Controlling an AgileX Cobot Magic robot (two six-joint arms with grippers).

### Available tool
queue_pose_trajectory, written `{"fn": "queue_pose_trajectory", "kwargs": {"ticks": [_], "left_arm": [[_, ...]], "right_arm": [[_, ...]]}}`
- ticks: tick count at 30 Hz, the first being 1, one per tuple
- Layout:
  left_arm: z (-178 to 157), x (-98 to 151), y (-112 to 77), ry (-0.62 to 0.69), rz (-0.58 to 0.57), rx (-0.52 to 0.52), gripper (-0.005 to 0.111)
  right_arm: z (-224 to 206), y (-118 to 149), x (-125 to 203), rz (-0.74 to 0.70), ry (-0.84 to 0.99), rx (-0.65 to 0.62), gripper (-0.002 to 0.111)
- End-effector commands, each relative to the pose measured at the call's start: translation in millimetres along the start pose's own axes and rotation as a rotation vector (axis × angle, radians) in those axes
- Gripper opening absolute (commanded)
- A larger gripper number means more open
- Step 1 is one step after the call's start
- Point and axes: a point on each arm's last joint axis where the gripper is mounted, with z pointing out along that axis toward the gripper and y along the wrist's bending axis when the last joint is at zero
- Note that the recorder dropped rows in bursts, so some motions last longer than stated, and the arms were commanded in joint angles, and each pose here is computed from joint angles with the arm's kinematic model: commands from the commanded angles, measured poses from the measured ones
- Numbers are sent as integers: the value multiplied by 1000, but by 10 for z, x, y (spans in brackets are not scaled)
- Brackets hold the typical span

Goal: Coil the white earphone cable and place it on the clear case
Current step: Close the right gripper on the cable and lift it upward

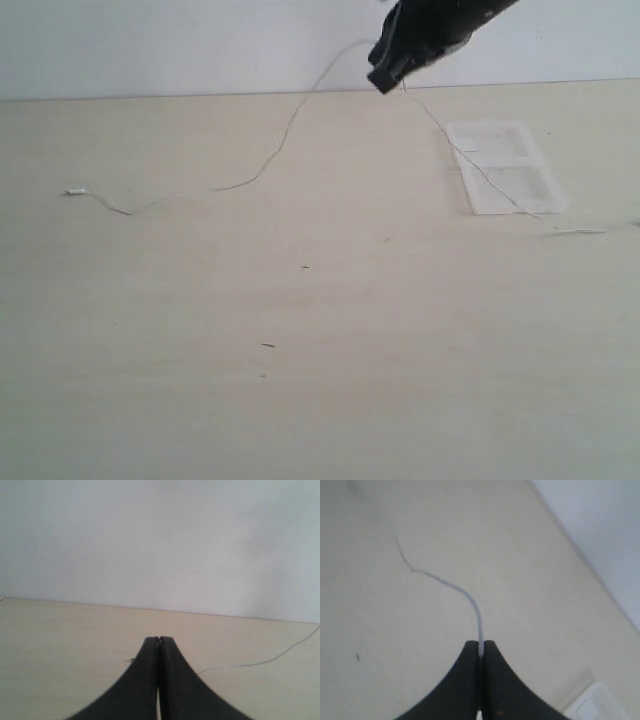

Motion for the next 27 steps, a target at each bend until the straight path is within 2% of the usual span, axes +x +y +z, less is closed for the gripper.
{"fn": "queue_pose_trajectory", "kwargs": {"ticks": [1, 7, 10, 16, 21, 27], "left_arm": [[-4, 1, -4, -2, -5, 8, 0], [-4, 1, -4, -2, -5, 8, 0], [-4, 1, -4, -2, -5, 8, 0], [-4, 1, -4, -2, -5, 8, 0], [-4, 1, -4, -2, -5, 8, 0], [-4, 1, -4, -2, -5, 8, 0]], "right_arm": [[-570, 34, -249, 94, -207, 71, 0], [-1124, 155, -404, 166, -388, 65, 0], [-1307, 191, -381, 202, -480, 116, 0], [-1524, 223, -210, 303, -644, 262, 0], [-1700, 250, -237, 379, -728, 253, 0], [-1912, 451, -349, 350, -848, 282, 0]]}}
